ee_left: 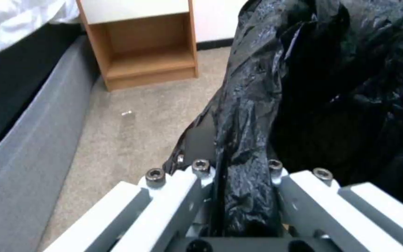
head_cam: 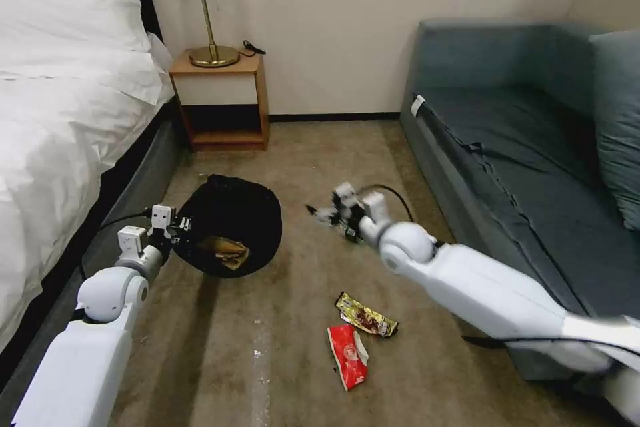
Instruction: Pick up the trash bin, then pick up the garbage on the floor and place it into the trash bin.
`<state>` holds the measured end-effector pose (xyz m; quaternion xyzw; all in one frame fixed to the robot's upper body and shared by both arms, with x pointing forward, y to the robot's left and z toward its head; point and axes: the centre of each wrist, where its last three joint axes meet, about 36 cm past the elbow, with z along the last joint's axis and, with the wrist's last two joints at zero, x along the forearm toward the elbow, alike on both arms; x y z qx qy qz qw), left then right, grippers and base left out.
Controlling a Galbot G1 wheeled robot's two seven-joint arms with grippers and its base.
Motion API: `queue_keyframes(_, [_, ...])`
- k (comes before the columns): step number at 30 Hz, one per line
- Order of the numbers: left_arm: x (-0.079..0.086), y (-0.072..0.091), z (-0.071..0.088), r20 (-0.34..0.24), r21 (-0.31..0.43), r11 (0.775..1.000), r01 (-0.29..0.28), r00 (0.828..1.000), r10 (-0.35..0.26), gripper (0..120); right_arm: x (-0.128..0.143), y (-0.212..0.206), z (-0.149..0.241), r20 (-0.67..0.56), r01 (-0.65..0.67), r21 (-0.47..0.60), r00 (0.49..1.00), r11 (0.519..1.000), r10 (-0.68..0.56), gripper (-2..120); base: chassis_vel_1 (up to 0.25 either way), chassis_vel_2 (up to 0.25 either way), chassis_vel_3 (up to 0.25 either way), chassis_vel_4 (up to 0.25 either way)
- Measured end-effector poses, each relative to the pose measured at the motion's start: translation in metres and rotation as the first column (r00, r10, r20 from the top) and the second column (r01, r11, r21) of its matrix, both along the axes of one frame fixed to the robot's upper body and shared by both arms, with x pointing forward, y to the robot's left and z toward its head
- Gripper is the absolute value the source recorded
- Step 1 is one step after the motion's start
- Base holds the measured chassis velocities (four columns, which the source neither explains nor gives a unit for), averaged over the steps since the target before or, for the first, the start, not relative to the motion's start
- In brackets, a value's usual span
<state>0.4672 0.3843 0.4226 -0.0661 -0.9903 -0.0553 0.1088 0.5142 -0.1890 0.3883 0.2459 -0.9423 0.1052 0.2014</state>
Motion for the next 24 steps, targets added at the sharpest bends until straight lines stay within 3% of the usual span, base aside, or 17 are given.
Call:
queue_keyframes(5, [-0.004, -0.002, 0.003, 0.007, 0.000, 1.000, 0.005, 1.000, -0.005, 4, -0.023, -0.025, -0.028, -0.037, 0.020, -0.076, 0.999, 0.997, -0.023, 100, 0.000, 0.000, 0.000, 0.000])
queue_keyframes(10, [-0.011, -0.011, 0.008, 0.023, -0.002, 1.000, 0.024, 0.999, -0.024, 4, -0.064, -0.049, -0.070, -0.107, 0.016, -0.147, 0.994, 0.989, -0.032, 100, 0.000, 0.000, 0.000, 0.000])
queue_keyframes(16, [-0.015, -0.003, 0.010, 0.056, 0.023, 1.000, 0.009, 0.998, -0.011, 4, -0.099, -0.047, -0.087, -0.172, 0.010, -0.127, 0.985, 0.992, -0.032, 100, 0.000, 0.000, 0.000, 0.000])
queue_keyframes(24, [-0.024, 0.006, 0.011, 0.074, 0.040, 0.999, 0.016, 0.997, -0.019, 4, -0.124, -0.041, -0.099, -0.228, -0.009, -0.092, 0.974, 0.996, -0.012, 100, 0.000, 0.000, 0.000, 0.000])
